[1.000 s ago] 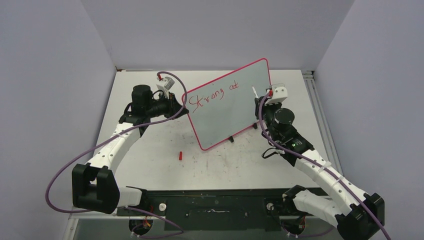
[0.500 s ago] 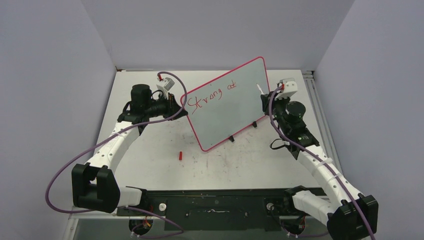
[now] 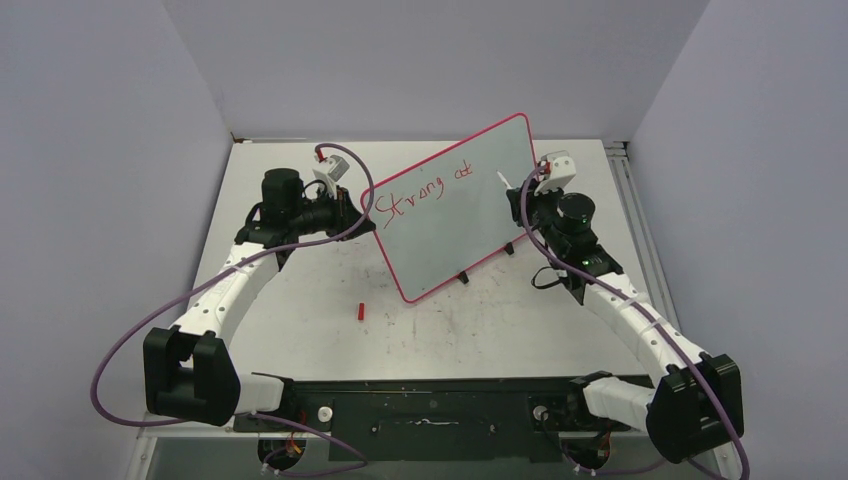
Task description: Write a sentence on the whiteboard
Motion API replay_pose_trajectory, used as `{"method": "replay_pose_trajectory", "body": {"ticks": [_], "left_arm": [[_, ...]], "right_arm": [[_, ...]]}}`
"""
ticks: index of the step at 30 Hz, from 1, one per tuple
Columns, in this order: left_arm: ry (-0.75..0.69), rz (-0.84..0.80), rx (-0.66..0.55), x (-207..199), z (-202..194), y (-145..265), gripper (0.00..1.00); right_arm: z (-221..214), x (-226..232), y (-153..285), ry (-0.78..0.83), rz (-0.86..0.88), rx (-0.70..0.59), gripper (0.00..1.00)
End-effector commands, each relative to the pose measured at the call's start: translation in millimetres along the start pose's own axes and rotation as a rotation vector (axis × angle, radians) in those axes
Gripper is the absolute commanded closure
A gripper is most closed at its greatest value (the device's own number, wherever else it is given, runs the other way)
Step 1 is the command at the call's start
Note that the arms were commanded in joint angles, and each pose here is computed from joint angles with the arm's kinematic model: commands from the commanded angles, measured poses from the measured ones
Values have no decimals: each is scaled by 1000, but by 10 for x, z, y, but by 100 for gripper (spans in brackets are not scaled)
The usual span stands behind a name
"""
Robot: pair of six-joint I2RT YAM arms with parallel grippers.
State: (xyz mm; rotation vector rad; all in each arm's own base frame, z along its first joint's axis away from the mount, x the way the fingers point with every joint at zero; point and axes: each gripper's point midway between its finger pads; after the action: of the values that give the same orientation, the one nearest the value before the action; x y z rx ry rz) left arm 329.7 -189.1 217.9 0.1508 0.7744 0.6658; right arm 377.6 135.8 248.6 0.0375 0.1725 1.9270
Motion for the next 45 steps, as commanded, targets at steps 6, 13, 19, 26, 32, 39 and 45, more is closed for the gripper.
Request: {"method": "replay_pose_trajectory", "body": {"ticks": [6, 13, 19, 26, 32, 39, 45], "left_arm": [[-56, -27, -43, -118, 205, 72, 100], [-55, -30, -42, -116, 201, 68, 100], [-55, -31, -42, -115, 201, 68, 100], [-52, -35, -39, -118, 190, 61, 100], [-50, -39, -36, -116, 181, 54, 100], [-54, -41, -40, -126, 191, 60, 100], [-53, -44, -42, -133, 196, 63, 100]], "right_arm": [[681, 23, -196, 18, 17, -201, 95], [759, 61, -362, 30, 27, -225, 95], [781, 94, -429, 38, 33, -233, 95], [742, 72, -479, 48, 21, -222, 95], [627, 72, -528, 55, 20, -188, 95], [465, 86, -513, 58, 16, -149, 95], [317, 100, -431, 59, 6, -115, 95]]}}
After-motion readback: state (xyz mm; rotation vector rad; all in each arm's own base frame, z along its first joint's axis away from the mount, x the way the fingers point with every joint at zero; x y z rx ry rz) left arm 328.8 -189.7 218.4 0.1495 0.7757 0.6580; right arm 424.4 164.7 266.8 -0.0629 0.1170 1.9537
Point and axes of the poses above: each gripper's point midway between its finger pads, its own y axis back along the fingers, its own x axis along the line the jaws close on, z = x × y, and after that the axes turned 9 degrees about y, right-handed
